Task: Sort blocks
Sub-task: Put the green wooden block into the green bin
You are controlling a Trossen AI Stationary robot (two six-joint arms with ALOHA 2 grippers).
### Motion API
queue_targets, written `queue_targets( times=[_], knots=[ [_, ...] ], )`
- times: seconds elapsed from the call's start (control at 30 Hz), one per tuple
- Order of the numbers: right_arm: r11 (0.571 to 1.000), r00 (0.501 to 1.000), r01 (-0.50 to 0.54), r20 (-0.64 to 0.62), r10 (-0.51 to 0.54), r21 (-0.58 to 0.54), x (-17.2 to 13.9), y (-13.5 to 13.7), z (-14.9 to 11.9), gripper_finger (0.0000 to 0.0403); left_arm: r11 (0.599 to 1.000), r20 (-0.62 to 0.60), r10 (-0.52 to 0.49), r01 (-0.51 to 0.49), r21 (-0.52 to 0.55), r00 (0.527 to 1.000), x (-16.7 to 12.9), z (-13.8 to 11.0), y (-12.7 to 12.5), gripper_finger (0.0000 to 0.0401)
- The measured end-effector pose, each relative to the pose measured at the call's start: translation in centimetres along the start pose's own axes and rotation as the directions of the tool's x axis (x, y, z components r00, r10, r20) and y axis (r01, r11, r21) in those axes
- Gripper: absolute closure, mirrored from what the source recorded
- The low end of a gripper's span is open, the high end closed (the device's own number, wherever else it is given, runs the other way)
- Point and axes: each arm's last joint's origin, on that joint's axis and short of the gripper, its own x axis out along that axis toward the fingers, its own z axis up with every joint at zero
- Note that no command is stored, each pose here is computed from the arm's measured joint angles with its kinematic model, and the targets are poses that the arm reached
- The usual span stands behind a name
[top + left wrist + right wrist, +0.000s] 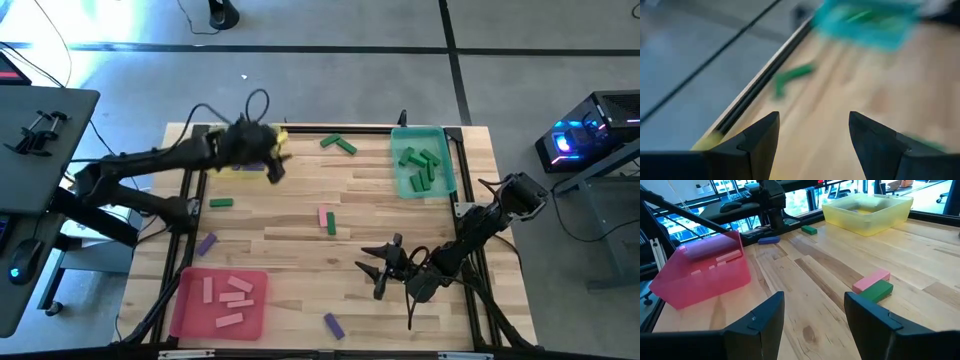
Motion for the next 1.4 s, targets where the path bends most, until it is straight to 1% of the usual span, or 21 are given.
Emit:
queue_targets(
  times=[0.1,0.23,0.43,0.7,0.83,0.93,1.0,1.17,1.23,1.3,1.4],
  knots=[
    [1.0,1.0,0.0,0.0,0.0,0.0,0.0,0.0,0.0,0.0211,0.991,0.116,-0.109,0.098,0.094,0.987,-1.4,0.8,-3.7,0.0174],
    [1.0,1.0,-0.001,0.0,0.001,0.001,0.0,0.0,0.0,0.0211,0.966,0.217,-0.206,0.164,0.199,0.954,-3.0,1.1,-8.1,0.0174],
    [1.0,1.0,-0.001,0.0,0.001,0.0,0.0,0.0,0.0,0.0211,0.936,0.268,-0.289,0.212,0.282,0.919,-5.0,-0.2,-14.0,0.0174],
    [1.0,1.0,-0.002,-0.002,0.002,-0.009,0.0,0.0,0.0,0.0211,0.902,0.299,-0.362,0.25,0.353,0.883,-5.7,-3.4,-21.6,0.0174],
    [1.0,1.0,-0.002,-0.002,0.001,-0.01,0.0,0.0,0.0,0.0211,0.897,0.325,-0.379,0.258,0.359,0.866,-4.8,-5.4,-25.0,0.0174],
    [1.0,1.0,-0.002,-0.002,0.002,-0.008,0.0,0.0,0.0,0.0211,0.912,0.354,-0.365,0.254,0.323,0.861,-3.5,-7.0,-27.3,0.0174],
    [1.0,1.0,-0.003,-0.001,0.003,-0.006,0.0,0.0,0.0,0.0211,0.916,0.375,-0.372,0.271,0.297,0.849,-2.3,-8.1,-28.7,0.0174],
    [1.0,1.0,-0.004,-0.001,0.004,-0.006,0.0,0.0,0.0,0.0211,0.907,0.446,-0.418,0.341,0.246,0.791,0.4,-10.4,-31.2,0.0174],
    [1.0,1.0,-0.004,-0.001,0.004,-0.005,0.0,0.0,0.0,0.0211,0.904,0.455,-0.427,0.358,0.235,0.781,1.4,-11.3,-31.7,0.0174],
    [1.0,1.0,-0.004,-0.001,0.004,-0.006,0.0,0.0,0.0,0.0211,0.908,0.441,-0.419,0.356,0.222,0.794,2.2,-11.9,-31.9,0.0174],
    [1.0,1.0,-0.004,-0.002,0.004,-0.023,0.0,0.0,0.0,0.0211,0.938,0.417,-0.346,0.304,0.166,0.841,3.0,-12.5,-31.6,0.0174]
  ],
)
